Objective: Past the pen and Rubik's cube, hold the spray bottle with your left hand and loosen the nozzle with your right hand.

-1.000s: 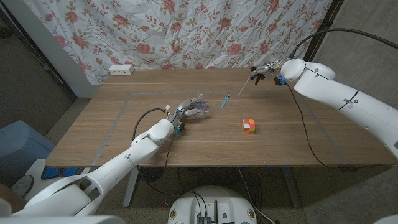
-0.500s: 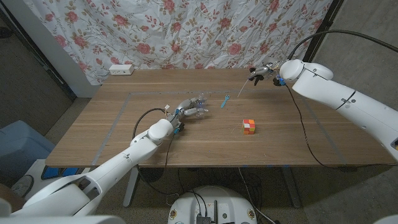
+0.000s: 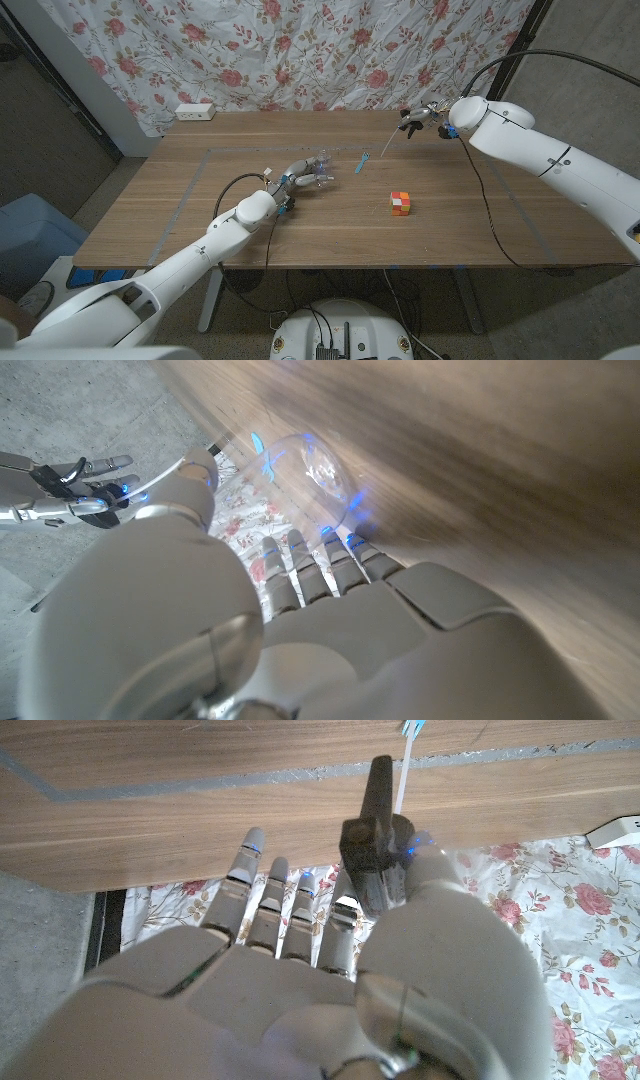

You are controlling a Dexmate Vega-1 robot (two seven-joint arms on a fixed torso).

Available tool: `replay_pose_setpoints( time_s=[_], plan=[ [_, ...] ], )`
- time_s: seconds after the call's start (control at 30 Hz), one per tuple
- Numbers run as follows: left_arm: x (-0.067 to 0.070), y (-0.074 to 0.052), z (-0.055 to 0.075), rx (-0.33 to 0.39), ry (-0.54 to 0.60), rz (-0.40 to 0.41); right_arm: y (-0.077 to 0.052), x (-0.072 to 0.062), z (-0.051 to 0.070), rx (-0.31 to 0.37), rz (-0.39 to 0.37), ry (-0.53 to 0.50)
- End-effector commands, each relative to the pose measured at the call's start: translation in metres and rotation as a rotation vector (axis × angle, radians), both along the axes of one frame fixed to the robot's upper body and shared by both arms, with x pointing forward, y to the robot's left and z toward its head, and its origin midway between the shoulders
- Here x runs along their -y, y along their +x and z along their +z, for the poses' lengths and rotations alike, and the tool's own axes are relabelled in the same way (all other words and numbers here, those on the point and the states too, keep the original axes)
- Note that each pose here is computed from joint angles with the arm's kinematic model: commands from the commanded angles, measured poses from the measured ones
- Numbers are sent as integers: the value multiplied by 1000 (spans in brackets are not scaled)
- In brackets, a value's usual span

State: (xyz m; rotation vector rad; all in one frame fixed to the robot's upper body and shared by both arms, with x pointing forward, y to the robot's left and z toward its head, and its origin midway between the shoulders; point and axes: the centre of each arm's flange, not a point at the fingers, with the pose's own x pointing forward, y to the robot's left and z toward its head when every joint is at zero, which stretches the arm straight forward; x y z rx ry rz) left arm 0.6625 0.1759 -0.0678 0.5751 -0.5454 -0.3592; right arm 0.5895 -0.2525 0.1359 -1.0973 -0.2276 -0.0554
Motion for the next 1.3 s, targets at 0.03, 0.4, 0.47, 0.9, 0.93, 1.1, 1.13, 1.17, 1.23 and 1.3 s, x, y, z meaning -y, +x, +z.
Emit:
replay_pose_setpoints(
  time_s=[0.03,0.4,0.47,0.9,0.93,1.1,1.13,1.17,1.23,1.3],
  plan=[
    [-4,-3,-1,-12,10,-3,0,0,-1,4,4,5],
    [-10,-5,-2,-14,3,1,-2,0,-2,1,-3,10],
    [-11,-5,-1,-17,5,-3,-2,0,-2,2,-3,10],
    [-17,-10,13,18,-7,-9,0,-1,-3,1,-1,12],
    [-18,-11,14,19,-3,-10,0,-1,-3,-1,-6,17],
    [-18,-12,18,29,-9,-28,0,0,-3,-1,-5,15],
    [-18,-13,19,31,-10,-32,0,0,-3,-2,-8,17],
    [-18,-13,20,31,-11,-39,0,0,-3,-3,-11,20],
    [-17,-15,23,36,-7,-48,0,0,-4,-5,-11,22],
    [-16,-17,25,35,-4,-63,0,0,-4,-6,-13,23]
  ],
)
